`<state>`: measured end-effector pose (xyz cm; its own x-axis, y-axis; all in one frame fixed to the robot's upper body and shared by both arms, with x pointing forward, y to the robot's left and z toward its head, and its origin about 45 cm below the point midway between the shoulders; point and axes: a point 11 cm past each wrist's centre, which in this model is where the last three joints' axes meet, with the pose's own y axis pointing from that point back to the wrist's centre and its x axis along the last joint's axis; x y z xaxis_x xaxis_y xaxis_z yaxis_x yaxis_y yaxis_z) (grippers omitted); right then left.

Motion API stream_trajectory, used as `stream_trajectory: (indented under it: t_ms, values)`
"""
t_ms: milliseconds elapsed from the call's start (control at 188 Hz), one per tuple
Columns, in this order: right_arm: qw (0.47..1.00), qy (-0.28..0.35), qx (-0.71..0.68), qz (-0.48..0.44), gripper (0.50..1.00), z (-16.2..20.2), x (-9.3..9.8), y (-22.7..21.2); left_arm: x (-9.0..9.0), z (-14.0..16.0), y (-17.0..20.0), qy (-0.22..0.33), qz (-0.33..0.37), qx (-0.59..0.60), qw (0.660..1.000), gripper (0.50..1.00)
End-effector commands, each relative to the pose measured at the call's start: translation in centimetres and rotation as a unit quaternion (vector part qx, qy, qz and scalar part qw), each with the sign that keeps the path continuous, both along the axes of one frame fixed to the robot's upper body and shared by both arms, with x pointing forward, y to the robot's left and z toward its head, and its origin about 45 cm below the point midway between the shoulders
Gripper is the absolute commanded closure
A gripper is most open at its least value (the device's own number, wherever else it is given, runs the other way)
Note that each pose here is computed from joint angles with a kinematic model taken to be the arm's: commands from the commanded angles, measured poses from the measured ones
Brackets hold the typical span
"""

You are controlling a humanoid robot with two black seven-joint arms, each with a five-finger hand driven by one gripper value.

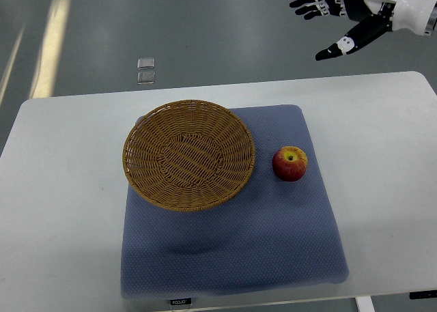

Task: Place red apple in basket with right hand
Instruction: 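Swing the right hand up and over toward the red apple, then lower the right hand onto the red apple and close fingers around it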

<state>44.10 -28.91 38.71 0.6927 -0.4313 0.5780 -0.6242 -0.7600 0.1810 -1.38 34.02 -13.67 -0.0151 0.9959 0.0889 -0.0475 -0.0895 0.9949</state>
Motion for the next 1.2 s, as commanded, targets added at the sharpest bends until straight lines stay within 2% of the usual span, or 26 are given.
stream_trajectory:
  t_ms: [0, 245, 367, 420, 426, 436, 585, 655, 766, 841, 1016, 1165, 1192]
  values:
    - [0.999, -0.003, -0.037, 0.016, 0.576, -1.0, -0.5, 0.7, 0.0, 0.0, 0.0, 0.0, 0.0, 0.0, 1.0, 0.5]
    - [0.996, -0.012, -0.076, 0.041, 0.576, -2.3, -0.8, 1.9, 0.0, 0.0, 0.0, 0.0, 0.0, 0.0, 1.0, 0.5]
    - [0.993, 0.005, -0.107, 0.053, 0.576, -5.2, -1.3, 2.2, 0.0, 0.0, 0.0, 0.0, 0.0, 0.0, 1.0, 0.5]
    - [0.993, 0.005, -0.108, 0.053, 0.576, -5.2, -1.3, 2.2, 0.0, 0.0, 0.0, 0.0, 0.0, 0.0, 1.0, 0.5]
    - [0.99, 0.015, -0.127, 0.059, 0.579, -7.0, -1.7, 2.4, 0.0, 0.0, 0.0, 0.0, 0.0, 0.0, 1.0, 0.5]
    - [0.99, 0.017, -0.13, 0.06, 0.577, -7.3, -1.8, 2.4, 0.0, 0.0, 0.0, 0.0, 0.0, 0.0, 1.0, 0.5]
    - [0.983, 0.039, -0.17, 0.065, 0.579, -10.5, -2.6, 1.9, 0.0, 0.0, 0.0, 0.0, 0.0, 0.0, 1.0, 0.5]
    - [0.985, 0.008, -0.17, 0.04, 0.579, -10.5, -1.7, 1.7, 0.0, 0.0, 0.0, 0.0, 0.0, 0.0, 1.0, 0.5]
    - [0.985, -0.064, -0.16, -0.026, 0.577, -8.4, 1.3, 1.2, 0.0, 0.0, 0.0, 0.0, 0.0, 0.0, 1.0, 0.5]
    - [0.982, -0.079, -0.162, -0.062, 0.579, -7.8, 2.7, 0.1, 0.0, 0.0, 0.0, 0.0, 0.0, 0.0, 1.0, 0.5]
    - [0.981, -0.079, -0.161, -0.075, 0.579, -7.6, 3.5, -0.3, 0.0, 0.0, 0.0, 0.0, 0.0, -0.001, 1.0, 0.5]
    - [0.982, -0.073, -0.16, -0.069, 0.579, -8.0, 3.2, -0.1, 0.0, 0.0, 0.0, 0.0, 0.001, 0.0, 1.0, 0.5]
    - [0.983, -0.062, -0.167, -0.048, 0.579, -8.9, 2.7, 0.5, 0.0, 0.0, 0.0, 0.0, 0.0, 0.0, 1.0, 0.5]
